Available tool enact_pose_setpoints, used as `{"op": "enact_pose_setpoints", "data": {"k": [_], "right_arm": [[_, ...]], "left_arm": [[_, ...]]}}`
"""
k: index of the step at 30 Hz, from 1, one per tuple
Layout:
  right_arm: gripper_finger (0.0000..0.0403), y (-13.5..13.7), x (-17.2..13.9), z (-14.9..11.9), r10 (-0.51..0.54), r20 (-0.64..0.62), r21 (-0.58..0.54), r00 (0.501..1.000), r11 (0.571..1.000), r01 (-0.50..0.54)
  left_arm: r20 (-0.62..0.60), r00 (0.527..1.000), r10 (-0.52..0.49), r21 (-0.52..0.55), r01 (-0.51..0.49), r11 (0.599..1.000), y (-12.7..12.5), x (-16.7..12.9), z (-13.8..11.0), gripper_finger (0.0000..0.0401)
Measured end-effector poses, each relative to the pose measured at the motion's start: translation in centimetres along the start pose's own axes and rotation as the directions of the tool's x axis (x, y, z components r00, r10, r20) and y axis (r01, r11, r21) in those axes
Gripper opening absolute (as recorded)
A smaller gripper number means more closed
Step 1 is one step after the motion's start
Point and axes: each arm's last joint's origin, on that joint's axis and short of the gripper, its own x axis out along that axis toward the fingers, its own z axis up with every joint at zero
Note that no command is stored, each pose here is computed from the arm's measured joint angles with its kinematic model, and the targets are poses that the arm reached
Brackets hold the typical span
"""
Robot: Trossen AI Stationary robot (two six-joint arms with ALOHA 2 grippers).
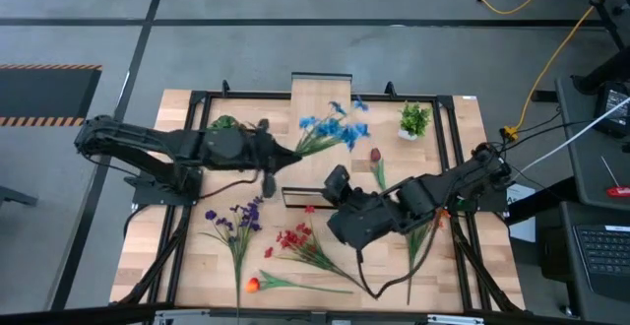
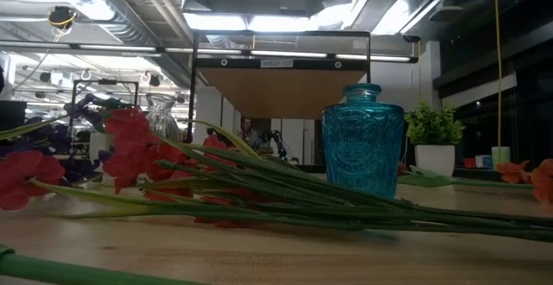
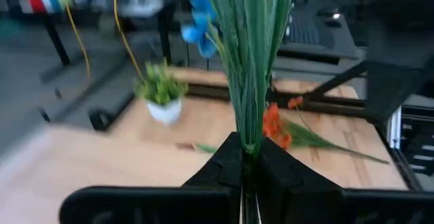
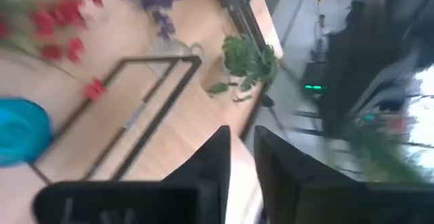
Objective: Pick and place flowers into a vace then onto a shelf
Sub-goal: Put the blue flowers into the transparent vase
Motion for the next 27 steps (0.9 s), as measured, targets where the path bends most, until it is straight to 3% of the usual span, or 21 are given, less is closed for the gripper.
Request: {"op": "enact_pose_setpoints", "data": {"k": [5, 13, 20, 27], "right_arm": [[0.0008, -0.4, -1.4, -0.7, 0.094, 0.069, 0.126, 0.993, 0.987, -0.103], [0.0003, 1.6, -1.3, -0.7, 0.160, 0.049, 0.239, 0.986, 0.956, -0.167], [0.0002, 4.4, 0.1, -0.1, 0.164, 0.079, 0.274, 0.983, 0.945, -0.180], [0.0001, 5.5, 0.0, -1.7, 0.125, 0.127, 0.359, 0.984, 0.919, -0.162]], "left_arm": [[0.071, 0.997, 0.038, 0.083, -0.044, 0.996, -0.5, -2.7, 0.6, 0.0012], [0.118, 0.983, 0.142, 0.108, -0.155, 0.982, -1.6, -4.6, -2.8, 0.0012], [0.208, 0.974, 0.086, 0.081, -0.105, 0.991, -1.8, -5.9, -6.3, 0.0012], [0.240, 0.970, 0.043, 0.056, -0.058, 0.997, -1.6, -7.7, -8.2, 0.0012]]}}
